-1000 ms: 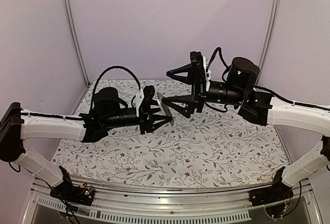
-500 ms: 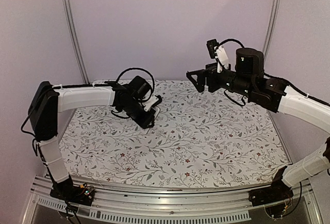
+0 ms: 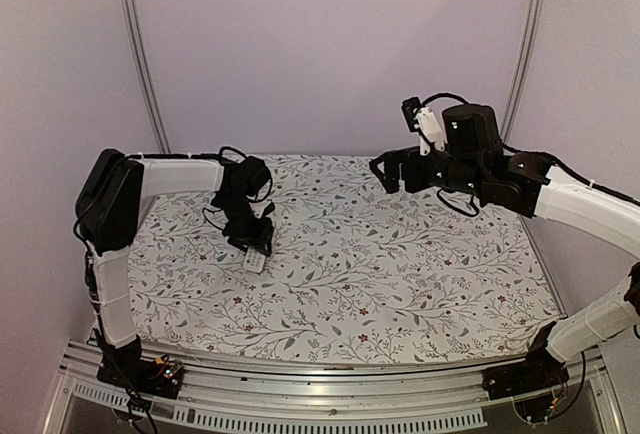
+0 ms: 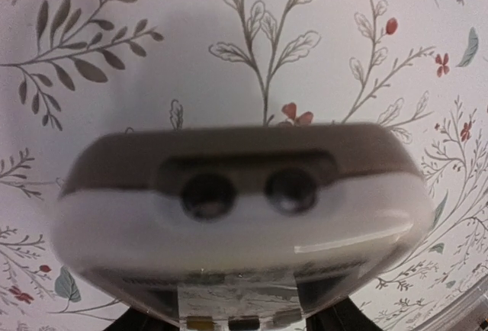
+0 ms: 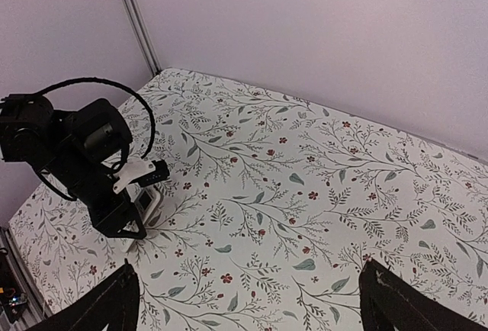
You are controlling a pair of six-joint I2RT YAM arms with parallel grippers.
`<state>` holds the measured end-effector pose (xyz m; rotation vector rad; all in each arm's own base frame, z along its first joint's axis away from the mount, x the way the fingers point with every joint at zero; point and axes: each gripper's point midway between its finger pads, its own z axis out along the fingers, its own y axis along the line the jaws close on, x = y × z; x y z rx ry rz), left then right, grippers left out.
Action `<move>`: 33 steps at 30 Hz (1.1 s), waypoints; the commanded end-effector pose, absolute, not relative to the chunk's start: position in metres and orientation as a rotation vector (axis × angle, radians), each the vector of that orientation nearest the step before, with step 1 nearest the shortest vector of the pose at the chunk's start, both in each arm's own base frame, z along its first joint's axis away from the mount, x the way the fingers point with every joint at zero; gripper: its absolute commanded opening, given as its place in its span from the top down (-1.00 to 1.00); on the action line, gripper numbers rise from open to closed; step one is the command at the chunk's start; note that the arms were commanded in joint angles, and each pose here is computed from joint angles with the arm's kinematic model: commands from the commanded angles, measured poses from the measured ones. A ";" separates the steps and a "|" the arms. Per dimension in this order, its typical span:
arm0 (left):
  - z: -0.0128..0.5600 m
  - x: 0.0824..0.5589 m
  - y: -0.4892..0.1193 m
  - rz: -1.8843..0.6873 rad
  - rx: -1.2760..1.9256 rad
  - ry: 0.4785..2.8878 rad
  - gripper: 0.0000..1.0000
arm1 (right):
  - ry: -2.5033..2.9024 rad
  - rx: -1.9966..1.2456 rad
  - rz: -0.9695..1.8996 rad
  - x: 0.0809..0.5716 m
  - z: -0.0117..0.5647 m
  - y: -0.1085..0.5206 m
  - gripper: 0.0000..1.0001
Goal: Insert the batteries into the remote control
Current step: Place the remote control at the center of the board.
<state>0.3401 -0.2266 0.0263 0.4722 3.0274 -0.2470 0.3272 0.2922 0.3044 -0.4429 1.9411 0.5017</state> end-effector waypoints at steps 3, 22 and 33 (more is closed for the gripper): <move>-0.003 0.307 -0.206 -0.362 0.212 3.239 1.00 | 1.966 -0.438 0.489 0.337 0.301 0.300 -0.98; -0.018 0.309 -0.206 -0.436 0.046 3.305 -0.24 | 1.969 -0.480 0.496 0.345 0.297 0.314 -0.98; 0.001 0.318 -0.214 -0.499 0.070 3.235 -0.77 | 1.965 -0.475 0.508 0.341 0.298 0.311 -0.98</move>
